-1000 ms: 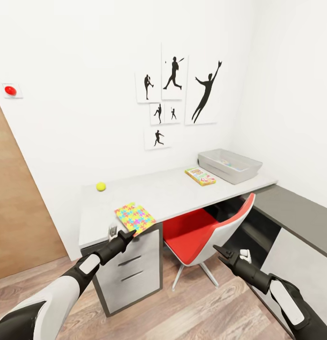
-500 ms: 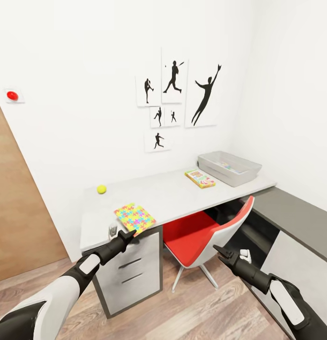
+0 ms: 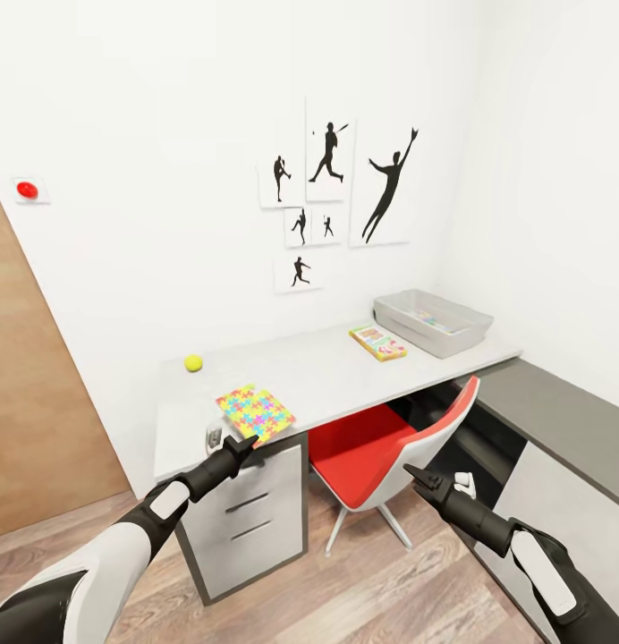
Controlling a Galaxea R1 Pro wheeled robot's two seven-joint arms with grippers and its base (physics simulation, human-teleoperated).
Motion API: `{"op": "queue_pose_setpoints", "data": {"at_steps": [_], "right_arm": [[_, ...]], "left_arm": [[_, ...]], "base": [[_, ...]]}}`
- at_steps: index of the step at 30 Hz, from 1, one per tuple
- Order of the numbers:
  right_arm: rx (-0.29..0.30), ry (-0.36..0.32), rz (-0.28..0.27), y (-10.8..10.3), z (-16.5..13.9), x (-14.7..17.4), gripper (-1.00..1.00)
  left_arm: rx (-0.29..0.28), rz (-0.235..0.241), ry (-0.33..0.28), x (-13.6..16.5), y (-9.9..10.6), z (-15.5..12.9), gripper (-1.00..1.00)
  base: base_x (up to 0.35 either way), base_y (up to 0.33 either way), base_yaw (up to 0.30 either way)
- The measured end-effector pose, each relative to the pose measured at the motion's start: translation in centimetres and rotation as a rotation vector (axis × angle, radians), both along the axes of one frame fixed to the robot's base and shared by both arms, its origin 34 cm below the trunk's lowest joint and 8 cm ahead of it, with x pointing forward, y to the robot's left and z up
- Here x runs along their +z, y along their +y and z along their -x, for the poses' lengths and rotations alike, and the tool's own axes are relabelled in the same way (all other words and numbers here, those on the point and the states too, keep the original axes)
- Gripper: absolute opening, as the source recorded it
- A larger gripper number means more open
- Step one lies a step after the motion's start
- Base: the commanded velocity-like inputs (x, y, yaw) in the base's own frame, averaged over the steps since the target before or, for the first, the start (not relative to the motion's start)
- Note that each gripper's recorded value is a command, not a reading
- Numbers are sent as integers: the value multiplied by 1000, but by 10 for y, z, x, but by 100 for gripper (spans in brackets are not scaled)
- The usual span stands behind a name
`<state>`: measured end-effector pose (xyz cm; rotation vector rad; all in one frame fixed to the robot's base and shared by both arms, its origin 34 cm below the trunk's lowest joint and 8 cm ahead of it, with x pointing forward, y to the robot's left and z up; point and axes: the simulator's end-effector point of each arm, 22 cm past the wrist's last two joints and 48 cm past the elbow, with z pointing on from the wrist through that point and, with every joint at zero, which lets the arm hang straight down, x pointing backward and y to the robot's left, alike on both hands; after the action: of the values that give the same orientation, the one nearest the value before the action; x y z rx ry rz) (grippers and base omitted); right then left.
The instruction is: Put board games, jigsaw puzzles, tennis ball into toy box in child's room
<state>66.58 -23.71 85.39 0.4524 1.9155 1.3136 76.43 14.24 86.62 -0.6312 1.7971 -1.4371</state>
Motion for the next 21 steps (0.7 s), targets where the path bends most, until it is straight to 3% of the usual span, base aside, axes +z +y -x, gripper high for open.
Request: {"op": "queue_pose_setpoints", "data": {"at_steps": [13, 21], "right_arm": [[0, 0, -1, 0, 1, 19, 100], [-1, -1, -2, 1, 2, 29, 100]], "left_arm": [[-15, -5, 0, 19, -3, 3, -100], [-209, -37, 44, 34, -34, 22, -100]], "base": [[0, 0, 0], [0, 0, 0]]}}
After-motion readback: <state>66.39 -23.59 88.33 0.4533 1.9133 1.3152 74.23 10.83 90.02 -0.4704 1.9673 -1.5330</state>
